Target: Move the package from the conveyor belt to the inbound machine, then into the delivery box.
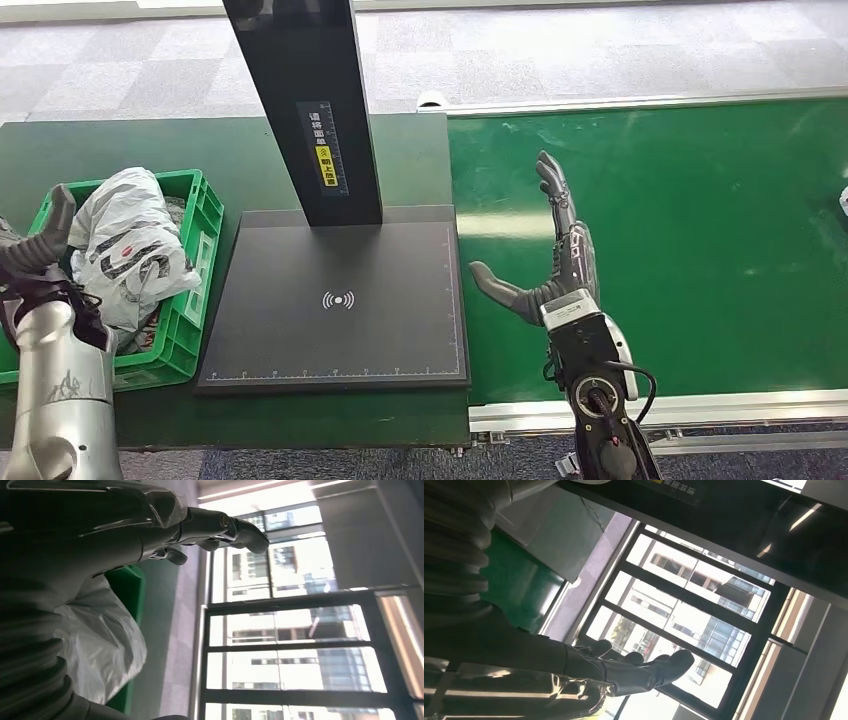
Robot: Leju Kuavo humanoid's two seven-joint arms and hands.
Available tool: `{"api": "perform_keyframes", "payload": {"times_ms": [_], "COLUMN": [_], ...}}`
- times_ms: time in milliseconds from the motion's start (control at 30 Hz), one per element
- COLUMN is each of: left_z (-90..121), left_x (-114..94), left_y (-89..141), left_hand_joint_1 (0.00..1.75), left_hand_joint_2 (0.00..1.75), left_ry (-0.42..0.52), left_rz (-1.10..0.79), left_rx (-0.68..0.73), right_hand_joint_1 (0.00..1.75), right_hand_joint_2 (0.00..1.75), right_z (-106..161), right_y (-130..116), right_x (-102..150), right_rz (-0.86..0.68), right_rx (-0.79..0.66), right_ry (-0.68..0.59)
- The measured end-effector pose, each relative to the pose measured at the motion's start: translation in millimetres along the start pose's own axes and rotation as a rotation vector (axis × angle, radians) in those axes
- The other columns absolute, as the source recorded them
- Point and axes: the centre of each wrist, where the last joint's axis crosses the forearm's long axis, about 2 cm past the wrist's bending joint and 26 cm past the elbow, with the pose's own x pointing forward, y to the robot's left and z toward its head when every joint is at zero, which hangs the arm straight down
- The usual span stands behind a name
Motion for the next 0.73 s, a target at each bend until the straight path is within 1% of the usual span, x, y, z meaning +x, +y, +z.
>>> {"api": "perform_keyframes", "payload": {"times_ms": [67, 133, 267, 333, 400, 500, 567, 633, 700, 733], "left_z": [31, 65, 129, 164, 199, 244, 269, 292, 310, 314], "left_x": [20, 40, 75, 88, 97, 99, 90, 79, 69, 67], "left_y": [-23, -44, -75, -89, -101, -114, -119, -119, -117, -117], "left_hand_joint_1": [0.00, 0.00, 0.00, 0.00, 0.00, 0.00, 0.00, 0.00, 0.00, 0.00], "left_hand_joint_2": [1.75, 1.75, 1.75, 1.75, 1.75, 1.75, 1.75, 1.75, 1.75, 1.75], "left_ry": [-0.136, -0.231, -0.322, -0.329, -0.282, -0.148, -0.042, 0.043, 0.124, 0.145], "left_rz": [-0.026, -0.020, -0.008, 0.001, 0.051, 0.136, 0.155, 0.136, 0.125, 0.125], "left_rx": [-0.104, -0.187, -0.282, -0.310, -0.352, -0.440, -0.489, -0.540, -0.584, -0.593], "right_hand_joint_1": [0.00, 0.00, 0.00, 0.00, 0.00, 0.00, 0.00, 0.00, 0.00, 0.00], "right_hand_joint_2": [1.75, 1.75, 1.75, 1.75, 1.75, 1.75, 1.75, 1.75, 1.75, 1.75], "right_z": [0, 0, 3, 8, 19, 43, 60, 80, 100, 105], "right_y": [-1, -2, -3, -3, 1, 10, 16, 19, 21, 21], "right_x": [-1, -2, -7, -11, -20, -38, -51, -65, -79, -82], "right_rz": [0.002, 0.003, 0.014, 0.022, 0.024, 0.034, 0.042, 0.050, 0.061, 0.064], "right_rx": [-0.002, -0.004, -0.011, -0.013, -0.011, -0.015, -0.032, -0.051, -0.069, -0.074], "right_ry": [0.004, 0.009, 0.031, 0.059, 0.096, 0.155, 0.197, 0.234, 0.266, 0.274]}}
